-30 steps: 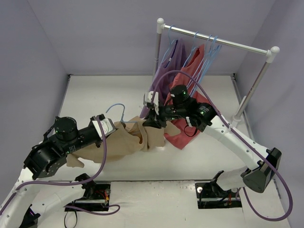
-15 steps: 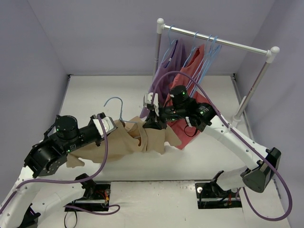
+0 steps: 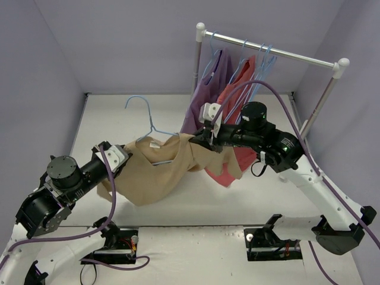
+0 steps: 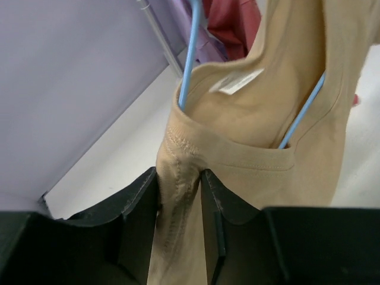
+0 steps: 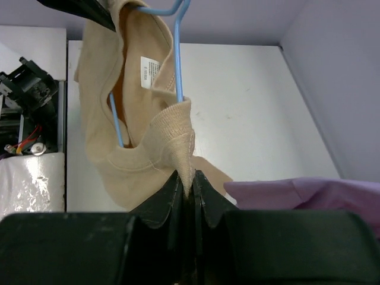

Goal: Place the t-shirt on the hanger

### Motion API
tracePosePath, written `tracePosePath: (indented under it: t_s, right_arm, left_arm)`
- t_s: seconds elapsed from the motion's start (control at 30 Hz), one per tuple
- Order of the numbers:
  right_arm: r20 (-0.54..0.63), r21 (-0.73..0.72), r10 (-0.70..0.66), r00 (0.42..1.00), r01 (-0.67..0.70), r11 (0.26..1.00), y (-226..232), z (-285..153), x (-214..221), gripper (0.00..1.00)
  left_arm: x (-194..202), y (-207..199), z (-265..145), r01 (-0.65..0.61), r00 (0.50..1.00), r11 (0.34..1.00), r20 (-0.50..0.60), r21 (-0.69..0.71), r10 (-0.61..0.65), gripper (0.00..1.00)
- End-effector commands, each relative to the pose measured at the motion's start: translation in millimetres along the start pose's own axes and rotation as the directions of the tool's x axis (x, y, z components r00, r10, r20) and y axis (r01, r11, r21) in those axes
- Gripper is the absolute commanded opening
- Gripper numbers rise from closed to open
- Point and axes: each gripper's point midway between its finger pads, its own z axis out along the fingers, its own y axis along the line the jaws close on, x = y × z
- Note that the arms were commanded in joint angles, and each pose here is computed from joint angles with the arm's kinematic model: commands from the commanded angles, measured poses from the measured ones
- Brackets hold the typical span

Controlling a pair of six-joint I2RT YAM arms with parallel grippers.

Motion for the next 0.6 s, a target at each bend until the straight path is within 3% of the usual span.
tracePosePath:
  t_s: [0.0, 0.03, 0.1, 0.23, 0.33, 0.57]
  right_arm:
    - [0.116, 0.139, -0.075, 0.990, 0.059, 0.989, -22, -21, -47, 0.00]
    - [0.118, 0.145, -0.081, 0.990, 0.063, 0.987, -23, -22, -49, 0.00]
    - [0.120, 0.168, -0.092, 0.989, 0.071, 0.983, -26, -26, -52, 0.00]
    - [0.118, 0.213, -0.109, 0.987, 0.082, 0.974, -33, -32, -57, 0.00]
    - [0.120, 0.252, -0.123, 0.985, 0.090, 0.963, -40, -36, -63, 0.00]
    - [0.175, 0.303, -0.168, 0.970, 0.109, 0.947, -48, -52, -97, 0.00]
  left_arm:
    - [-19, 22, -4, 0.011, 0.999, 0.995, 0.054, -0.103, -0.005, 0.29]
    - [-20, 24, -6, 0.010, 0.998, 0.993, 0.057, -0.115, -0.004, 0.30]
    - [-23, 35, -14, 0.015, 0.998, 0.985, 0.060, -0.173, -0.005, 0.45]
    - [-34, 54, -32, 0.050, 0.996, 0.963, 0.091, -0.267, -0.027, 0.67]
    - [-48, 63, -45, 0.092, 0.989, 0.949, 0.138, -0.301, -0.053, 0.72]
    - [-58, 83, -57, 0.165, 0.981, 0.906, 0.160, -0.389, -0.110, 0.73]
